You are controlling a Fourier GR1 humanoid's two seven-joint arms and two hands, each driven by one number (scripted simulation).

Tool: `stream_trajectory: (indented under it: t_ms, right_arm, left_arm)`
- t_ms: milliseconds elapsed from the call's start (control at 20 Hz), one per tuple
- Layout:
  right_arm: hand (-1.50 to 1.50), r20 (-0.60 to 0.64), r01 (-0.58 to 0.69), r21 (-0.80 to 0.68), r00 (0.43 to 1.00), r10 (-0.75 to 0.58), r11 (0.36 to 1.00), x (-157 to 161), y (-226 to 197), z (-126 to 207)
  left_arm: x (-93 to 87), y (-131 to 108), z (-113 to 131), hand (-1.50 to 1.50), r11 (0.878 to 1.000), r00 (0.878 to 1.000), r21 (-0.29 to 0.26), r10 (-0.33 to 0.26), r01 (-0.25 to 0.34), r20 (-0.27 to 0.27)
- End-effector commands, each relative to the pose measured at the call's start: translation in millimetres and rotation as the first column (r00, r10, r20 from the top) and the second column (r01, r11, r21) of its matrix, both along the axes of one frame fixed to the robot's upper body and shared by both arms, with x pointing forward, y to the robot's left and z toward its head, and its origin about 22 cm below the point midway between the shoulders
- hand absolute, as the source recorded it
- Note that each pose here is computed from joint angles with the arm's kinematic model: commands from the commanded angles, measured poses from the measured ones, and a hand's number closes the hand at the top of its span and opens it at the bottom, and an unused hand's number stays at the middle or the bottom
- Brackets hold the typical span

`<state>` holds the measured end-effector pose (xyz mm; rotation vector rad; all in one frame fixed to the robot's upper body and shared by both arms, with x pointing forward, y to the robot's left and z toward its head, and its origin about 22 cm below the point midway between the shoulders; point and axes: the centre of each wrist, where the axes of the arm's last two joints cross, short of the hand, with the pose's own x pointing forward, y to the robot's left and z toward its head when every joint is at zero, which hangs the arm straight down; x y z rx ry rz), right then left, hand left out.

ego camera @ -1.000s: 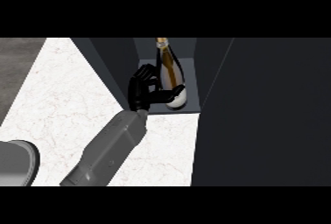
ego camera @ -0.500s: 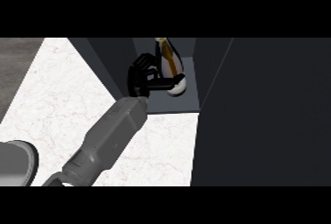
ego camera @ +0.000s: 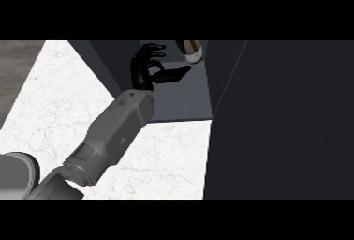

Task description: Pick up the wine, place it into the cabinet and close the cabinet

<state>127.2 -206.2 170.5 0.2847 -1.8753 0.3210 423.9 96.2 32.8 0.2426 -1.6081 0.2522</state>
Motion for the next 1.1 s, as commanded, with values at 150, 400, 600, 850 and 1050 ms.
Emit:
stream_trajectory:
  t_ms: [150, 400, 600, 850, 1050]
  right_arm:
    - [-1.5, 0.042, -0.064, 0.062, 0.997, 0.062, 0.996, -31.5, -7.7, 24.6]
    - [-1.5, 0.029, -0.066, 0.065, 0.998, 0.064, 0.996, -31.2, -3.3, 15.4]
    - [-1.5, 0.037, -0.071, 0.058, 0.997, 0.069, 0.996, -30.2, -3.7, 20.0]
    - [-1.5, 0.044, -0.082, 0.071, 0.996, 0.079, 0.994, -23.4, -4.2, 16.4]
    - [-1.5, 0.049, -0.078, 0.067, 0.996, 0.075, 0.995, -29.3, 1.2, 17.0]
  left_arm:
    - [15.3, 31.7, 10.8, -1.5, 0.985, 0.998, 0.164, 0.057, -0.058, 0.008]
    - [13.8, 35.4, 3.6, -1.5, 0.977, 0.996, 0.197, 0.083, -0.079, -0.012]
    - [18.3, 37.0, 11.7, -1.5, 0.964, 0.993, 0.239, 0.12, -0.114, -0.008]
    - [13.6, 37.1, 1.5, -1.5, 0.969, 0.995, 0.229, 0.1, -0.098, 0.002]
    - [14.4, 35.8, 4.0, -1.5, 0.979, 0.999, 0.199, 0.041, -0.047, 0.033]
